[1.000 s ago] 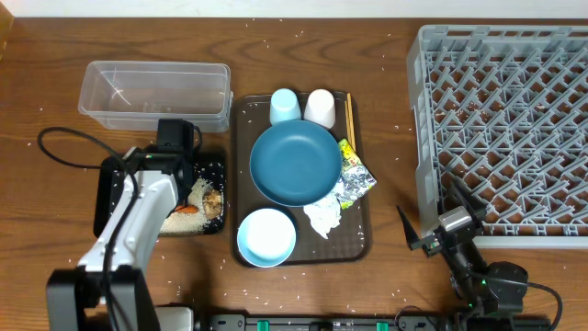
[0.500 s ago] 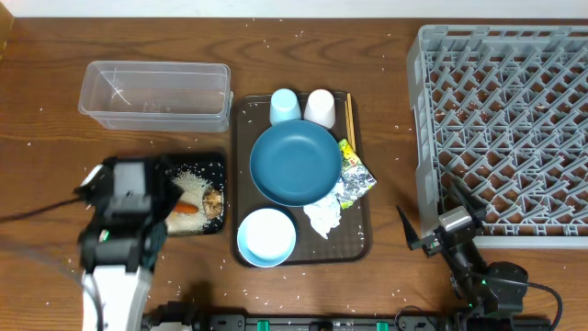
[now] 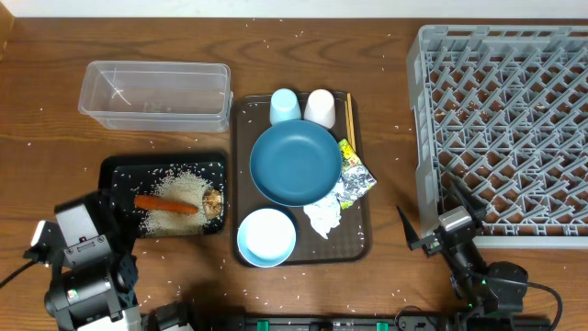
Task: Sort waste into correct bins and load items into the dishwasher rack
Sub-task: 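Lower the carrot onto the rice and open the left gripper, then reach the right gripper toward the light-blue bowl on the brown tray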
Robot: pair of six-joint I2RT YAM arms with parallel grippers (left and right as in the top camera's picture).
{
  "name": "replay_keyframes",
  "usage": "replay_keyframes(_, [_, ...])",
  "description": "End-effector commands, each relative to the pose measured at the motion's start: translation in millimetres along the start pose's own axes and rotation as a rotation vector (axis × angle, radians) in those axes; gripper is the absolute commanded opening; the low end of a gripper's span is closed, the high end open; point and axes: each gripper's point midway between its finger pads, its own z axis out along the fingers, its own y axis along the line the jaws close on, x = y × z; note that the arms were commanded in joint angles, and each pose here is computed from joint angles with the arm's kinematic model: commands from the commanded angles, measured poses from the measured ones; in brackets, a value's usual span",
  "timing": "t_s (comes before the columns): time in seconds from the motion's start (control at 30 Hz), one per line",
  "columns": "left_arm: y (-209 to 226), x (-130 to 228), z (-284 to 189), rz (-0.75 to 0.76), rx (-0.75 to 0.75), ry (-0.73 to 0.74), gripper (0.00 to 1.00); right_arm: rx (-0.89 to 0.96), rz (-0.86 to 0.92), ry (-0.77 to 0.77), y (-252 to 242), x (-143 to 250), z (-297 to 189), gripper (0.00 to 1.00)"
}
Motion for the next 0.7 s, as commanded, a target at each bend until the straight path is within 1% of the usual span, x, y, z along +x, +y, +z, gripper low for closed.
replay_keyframes(0.0, [-0.6, 3.5, -3.1, 0.011, 0.005, 0.033, 0.98, 0.011, -0.01, -0.004, -2.5, -0.7, -0.5, 0.99])
replay_keyframes(0.07, [1.6, 5.6, -2.5, 0.016, -0.006, 0.042, 0.98, -0.069, -0.038, -0.079, 10.4, -17.7, -1.5, 0.99])
replay_keyframes(0.1, [1.9, 5.8, -2.5, 0.017, -0.007, 0.043, 0.98, -0.147, -0.061, -0.15, 23.3, -33.4, -4.7, 0.99])
replay_keyframes(0.13, [1.9, 5.8, -2.5, 0.017, -0.007, 0.043, 0.98, -0.249, -0.069, -0.215, 39.9, -47.5, -10.8, 0.99])
replay_keyframes(0.17, [1.9, 5.8, -2.5, 0.017, -0.007, 0.043, 0.98, -0.419, -0.064, -0.287, 66.4, -62.8, -24.3, 0.99])
replay_keyframes(0.23, [2.0, 5.8, -2.5, 0.017, -0.008, 0.043, 0.98, -0.674, -0.077, -0.348, 102.4, -73.7, -51.4, 0.99])
replay_keyframes(0.3, [2.0, 5.8, -2.5, 0.017, -0.008, 0.043, 0.98, -0.86, -0.141, -0.391, 125.8, -77.3, -77.3, 0.99])
replay_keyframes(0.33, [2.0, 5.8, -2.5, 0.017, -0.008, 0.043, 0.98, -0.914, -0.2, -0.427, 132.7, -80.6, -88.0, 0.99])
replay_keyframes(0.4, [2.0, 5.8, -2.5, 0.017, -0.008, 0.043, 0.98, -0.971, -0.308, -0.491, 140.8, -86.3, -103.2, 0.99])
replay_keyframes(0.43, [2.0, 5.8, -2.5, 0.017, -0.008, 0.043, 0.98, -0.969, -0.319, -0.504, 141.2, -90.1, -105.4, 0.99])
replay_keyframes(0.47, [2.0, 5.8, -2.5, 0.017, -0.008, 0.043, 0.98, -0.945, -0.298, -0.509, 138.8, -96.3, -104.6, 0.99])
replay_keyframes(0.57, [1.9, 5.9, -2.4, 0.017, -0.008, 0.044, 0.98, -0.861, -0.132, -0.477, 126.2, -109.4, -93.3, 0.99])
replay_keyframes(0.67, [1.9, 5.9, -2.4, 0.017, -0.008, 0.044, 0.98, -0.811, -0.069, -0.458, 118.4, -110.1, -84.3, 0.99])
